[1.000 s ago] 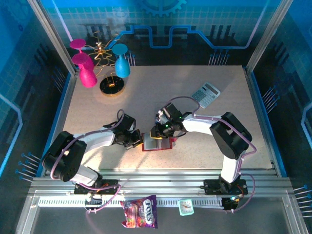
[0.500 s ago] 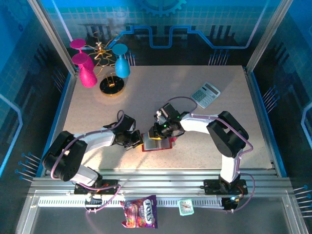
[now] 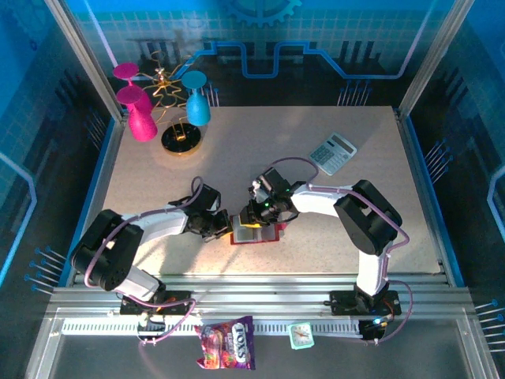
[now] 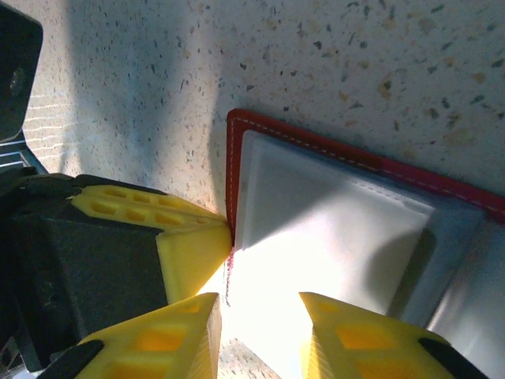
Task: Take the credit cards out of the card holder
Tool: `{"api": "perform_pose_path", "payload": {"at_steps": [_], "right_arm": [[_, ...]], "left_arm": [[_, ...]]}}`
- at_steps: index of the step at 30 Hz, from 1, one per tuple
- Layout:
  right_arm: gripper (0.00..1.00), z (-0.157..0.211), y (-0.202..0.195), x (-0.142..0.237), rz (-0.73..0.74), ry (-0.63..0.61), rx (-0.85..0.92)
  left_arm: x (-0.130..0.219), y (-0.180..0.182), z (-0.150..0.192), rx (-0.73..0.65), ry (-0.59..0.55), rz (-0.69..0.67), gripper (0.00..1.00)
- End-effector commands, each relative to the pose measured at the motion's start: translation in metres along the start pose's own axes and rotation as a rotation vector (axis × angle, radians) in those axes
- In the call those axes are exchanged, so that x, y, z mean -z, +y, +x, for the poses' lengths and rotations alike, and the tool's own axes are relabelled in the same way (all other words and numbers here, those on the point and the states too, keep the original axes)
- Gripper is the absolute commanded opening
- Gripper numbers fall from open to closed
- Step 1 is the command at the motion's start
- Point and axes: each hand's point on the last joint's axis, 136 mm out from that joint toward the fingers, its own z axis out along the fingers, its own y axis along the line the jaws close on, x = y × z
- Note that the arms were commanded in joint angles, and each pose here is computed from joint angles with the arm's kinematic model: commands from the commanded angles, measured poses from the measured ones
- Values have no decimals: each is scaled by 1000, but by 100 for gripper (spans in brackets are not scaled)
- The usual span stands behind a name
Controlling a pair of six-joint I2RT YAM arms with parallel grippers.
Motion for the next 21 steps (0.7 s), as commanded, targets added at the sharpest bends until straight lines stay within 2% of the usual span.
{"api": "perform_pose_path", "payload": {"at_steps": [1, 21], "right_arm": [[33, 10, -1, -6, 3, 46, -12], [34, 14, -17, 0, 73, 43, -27]], "left_arm": [[-4, 14, 1, -1, 12, -64, 4], [-4, 14, 0, -4, 15, -74, 4]]}}
